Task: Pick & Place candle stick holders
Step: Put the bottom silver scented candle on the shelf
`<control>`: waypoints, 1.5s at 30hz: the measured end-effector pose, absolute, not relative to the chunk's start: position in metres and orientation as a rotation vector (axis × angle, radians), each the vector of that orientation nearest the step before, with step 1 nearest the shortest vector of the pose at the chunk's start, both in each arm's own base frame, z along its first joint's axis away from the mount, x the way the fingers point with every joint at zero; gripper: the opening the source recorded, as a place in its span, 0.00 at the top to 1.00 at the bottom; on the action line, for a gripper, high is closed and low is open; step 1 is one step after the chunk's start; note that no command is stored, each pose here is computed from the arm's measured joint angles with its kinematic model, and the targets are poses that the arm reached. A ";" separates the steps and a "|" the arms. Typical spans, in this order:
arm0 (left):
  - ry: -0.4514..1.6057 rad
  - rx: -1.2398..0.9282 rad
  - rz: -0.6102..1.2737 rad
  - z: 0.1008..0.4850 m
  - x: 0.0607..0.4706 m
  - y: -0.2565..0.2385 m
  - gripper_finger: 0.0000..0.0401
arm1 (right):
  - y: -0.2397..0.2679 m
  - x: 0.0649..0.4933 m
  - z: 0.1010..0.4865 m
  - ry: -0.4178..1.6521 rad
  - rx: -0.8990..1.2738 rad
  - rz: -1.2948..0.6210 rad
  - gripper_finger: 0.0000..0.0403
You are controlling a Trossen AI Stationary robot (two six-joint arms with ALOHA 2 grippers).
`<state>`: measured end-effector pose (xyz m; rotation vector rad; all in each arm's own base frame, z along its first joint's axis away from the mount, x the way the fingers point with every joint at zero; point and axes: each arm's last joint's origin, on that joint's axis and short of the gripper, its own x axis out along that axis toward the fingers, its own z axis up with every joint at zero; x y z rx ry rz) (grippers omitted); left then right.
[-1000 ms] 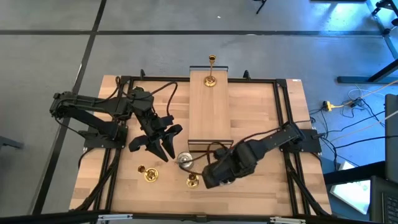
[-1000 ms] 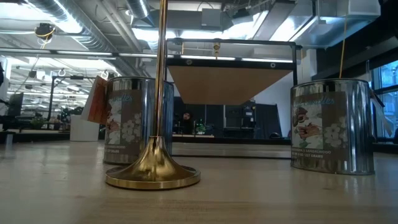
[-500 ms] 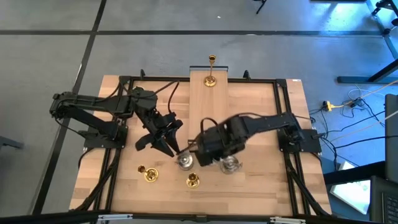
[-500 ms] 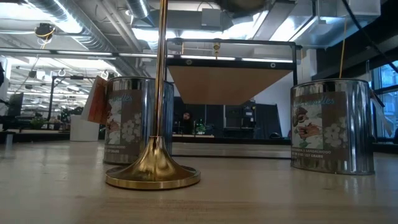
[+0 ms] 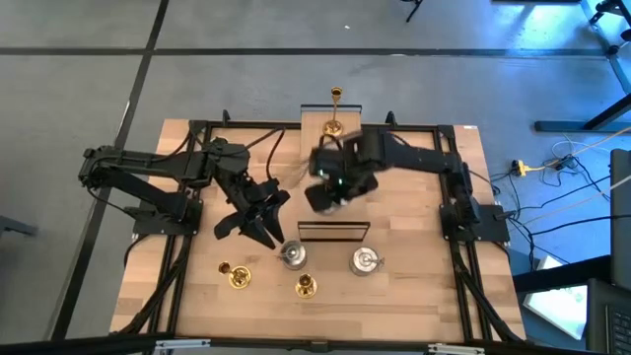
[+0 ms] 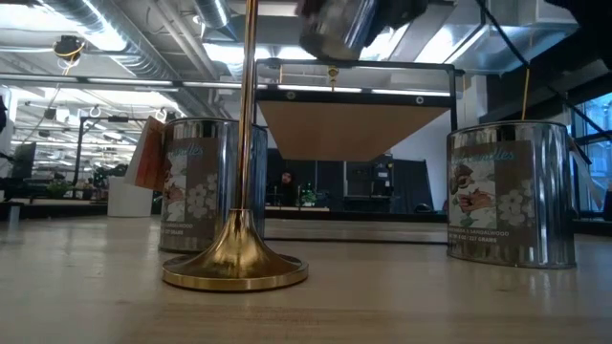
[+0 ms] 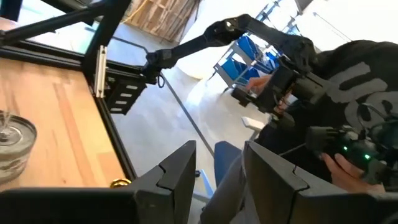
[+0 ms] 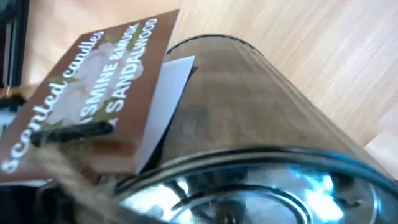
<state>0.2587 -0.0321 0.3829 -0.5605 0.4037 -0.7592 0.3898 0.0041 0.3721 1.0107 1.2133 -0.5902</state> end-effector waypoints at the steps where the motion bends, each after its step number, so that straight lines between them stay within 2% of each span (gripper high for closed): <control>1: 0.403 -0.561 -0.757 0.383 0.259 -0.031 0.67 | -0.005 0.390 0.372 1.206 1.007 -0.596 0.14; 11: 0.401 -0.608 -0.654 0.381 0.260 -0.009 0.68 | -0.063 0.385 0.372 1.172 0.994 -0.618 0.14; 14: 0.435 -0.645 -0.511 0.376 0.257 0.007 0.69 | -0.072 0.383 0.372 1.171 1.007 -0.613 0.14; 19: 0.530 -0.664 -0.126 0.362 0.241 0.036 0.74 | -0.080 0.382 0.372 1.168 1.006 -0.614 0.14; 21: 0.548 -0.639 -0.051 0.360 0.235 0.045 0.76 | -0.083 0.381 0.371 1.170 0.991 -0.607 0.14; 32: 0.416 -0.656 0.086 0.369 0.229 0.074 0.80 | -0.100 0.380 0.351 1.263 0.818 -0.571 0.14; 45: 0.364 -0.657 0.123 0.372 0.233 0.070 0.81 | -0.102 0.380 0.333 1.347 0.683 -0.550 0.14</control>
